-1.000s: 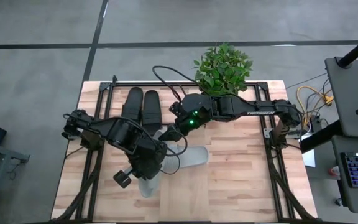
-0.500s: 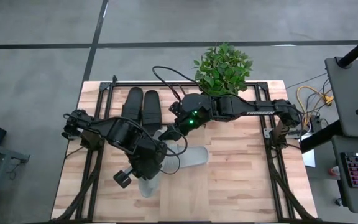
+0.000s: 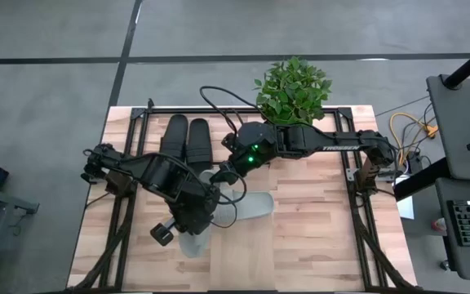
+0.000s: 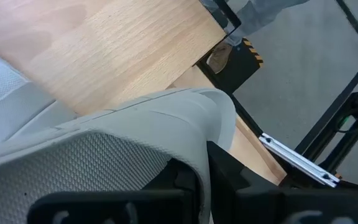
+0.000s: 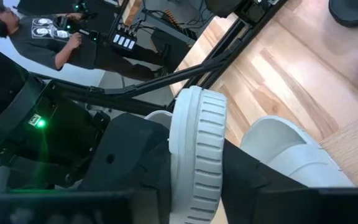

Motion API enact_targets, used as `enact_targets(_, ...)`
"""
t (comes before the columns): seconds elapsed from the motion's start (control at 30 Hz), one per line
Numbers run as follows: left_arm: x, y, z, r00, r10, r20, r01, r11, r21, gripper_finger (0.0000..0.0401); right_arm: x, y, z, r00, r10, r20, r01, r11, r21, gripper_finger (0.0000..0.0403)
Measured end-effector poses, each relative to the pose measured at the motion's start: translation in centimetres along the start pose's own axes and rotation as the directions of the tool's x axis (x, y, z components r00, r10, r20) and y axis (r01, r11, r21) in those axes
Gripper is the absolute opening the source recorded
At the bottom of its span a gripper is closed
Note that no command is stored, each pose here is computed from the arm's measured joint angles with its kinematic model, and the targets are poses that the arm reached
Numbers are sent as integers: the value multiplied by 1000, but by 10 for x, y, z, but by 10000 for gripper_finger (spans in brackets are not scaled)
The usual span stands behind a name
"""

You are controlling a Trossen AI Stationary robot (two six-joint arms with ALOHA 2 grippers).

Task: Pick and place slides into the shelf
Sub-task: Put the gray slipper on the shelf

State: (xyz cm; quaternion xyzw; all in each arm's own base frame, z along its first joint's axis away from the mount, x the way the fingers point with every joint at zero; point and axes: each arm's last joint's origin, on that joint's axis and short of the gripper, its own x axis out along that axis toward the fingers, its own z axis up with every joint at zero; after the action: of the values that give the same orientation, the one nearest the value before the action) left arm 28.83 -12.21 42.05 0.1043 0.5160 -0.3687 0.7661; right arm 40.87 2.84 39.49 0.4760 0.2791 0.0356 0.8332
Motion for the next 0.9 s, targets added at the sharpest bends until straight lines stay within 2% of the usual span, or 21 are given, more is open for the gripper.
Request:
enact_targets(0.17,0,0,0,1000,4,0,-4,1000,0,4,0,0,0,1000,-1,0,1,1000,-14,56)
enact_targets(0.5,-1,0,0,1000,7,0,-7,999,-53,51,0,0,0,1000,-1,0,1,1000,-27,51)
enact_targets(0.67,-1,2,0,1000,8,7,-7,996,-85,101,0,0,-1,1000,3,-8,-3,1000,-29,51)
enact_targets(0.9,-3,5,0,1000,15,20,-12,990,-142,198,0,0,-1,1000,3,-8,-3,999,-31,49)
